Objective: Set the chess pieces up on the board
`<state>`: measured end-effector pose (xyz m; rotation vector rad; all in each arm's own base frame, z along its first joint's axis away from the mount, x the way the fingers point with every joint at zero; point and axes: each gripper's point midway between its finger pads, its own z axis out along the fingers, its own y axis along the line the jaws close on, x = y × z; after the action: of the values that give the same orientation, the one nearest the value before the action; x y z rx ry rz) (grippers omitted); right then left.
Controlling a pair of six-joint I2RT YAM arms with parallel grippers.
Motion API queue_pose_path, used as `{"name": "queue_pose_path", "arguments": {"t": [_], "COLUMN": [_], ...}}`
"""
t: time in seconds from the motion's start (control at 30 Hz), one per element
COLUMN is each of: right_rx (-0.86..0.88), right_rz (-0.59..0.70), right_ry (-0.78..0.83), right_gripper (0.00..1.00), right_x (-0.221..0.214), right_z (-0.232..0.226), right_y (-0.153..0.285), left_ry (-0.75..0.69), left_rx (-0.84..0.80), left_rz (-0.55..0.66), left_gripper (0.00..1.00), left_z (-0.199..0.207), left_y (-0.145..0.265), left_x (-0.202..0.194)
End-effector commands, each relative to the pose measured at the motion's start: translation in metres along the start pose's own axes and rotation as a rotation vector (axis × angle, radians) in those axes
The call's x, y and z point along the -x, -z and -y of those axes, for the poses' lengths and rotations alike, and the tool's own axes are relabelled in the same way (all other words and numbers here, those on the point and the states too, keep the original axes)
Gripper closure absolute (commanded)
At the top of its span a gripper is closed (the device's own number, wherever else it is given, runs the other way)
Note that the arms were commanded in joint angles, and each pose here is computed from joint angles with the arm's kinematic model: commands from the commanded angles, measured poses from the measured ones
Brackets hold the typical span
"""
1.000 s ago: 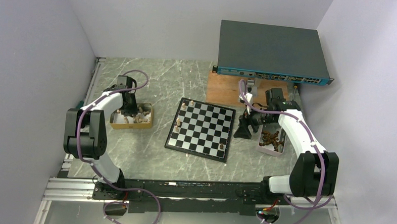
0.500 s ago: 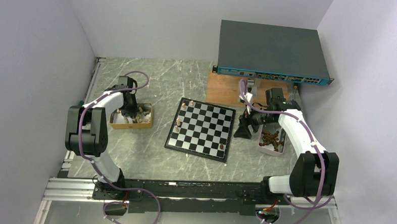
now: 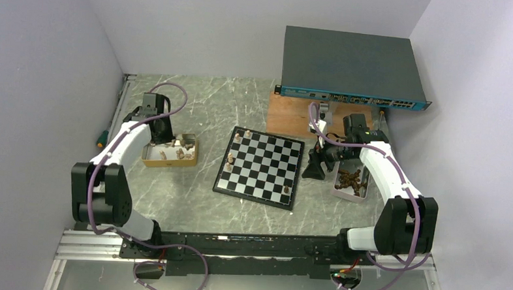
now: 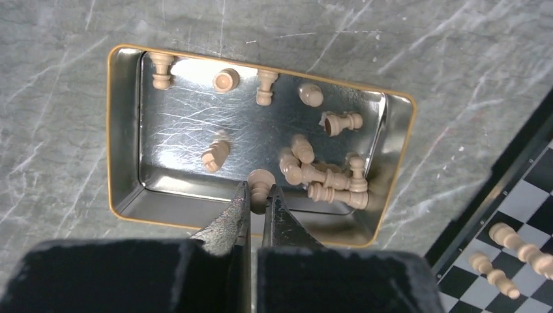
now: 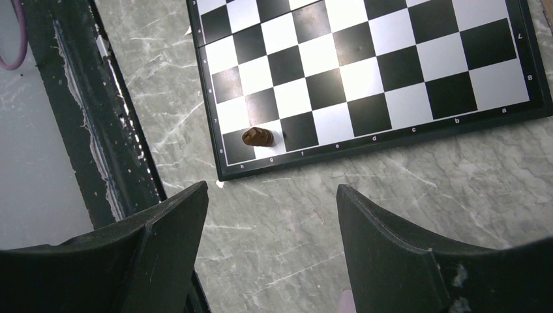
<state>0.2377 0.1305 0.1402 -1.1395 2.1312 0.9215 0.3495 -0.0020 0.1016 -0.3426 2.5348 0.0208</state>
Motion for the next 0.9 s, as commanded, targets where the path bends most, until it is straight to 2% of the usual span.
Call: {"name": "queue_pose_path", "arguments": {"t": [0.0,0.5,0.87], "right_rx": [0.01,0.01,0.009], "right_rz": [0.047,0.057,0.06], "right_ry": [0.05,0.059,0.063], "right_gripper": [0.25,0.25,0.25], "right_x": [0.017,0.019,0.019], "right_z": [-0.002,-0.004,-0.006], "right_y": [0.005,0.007,0.008], "left_ry": [-0.066,-0.174,-0.266], "left_rx": [-0.056,-0.359,-0.564], "left_rz": [0.031,0.143,0.172], "left_gripper": [1.0,1.0,1.0], "left_z": [0.007,0.067,0.141], "left_y": [0.024,0.083,0.103], "left_x": [0.003,0.012,0.009]}}
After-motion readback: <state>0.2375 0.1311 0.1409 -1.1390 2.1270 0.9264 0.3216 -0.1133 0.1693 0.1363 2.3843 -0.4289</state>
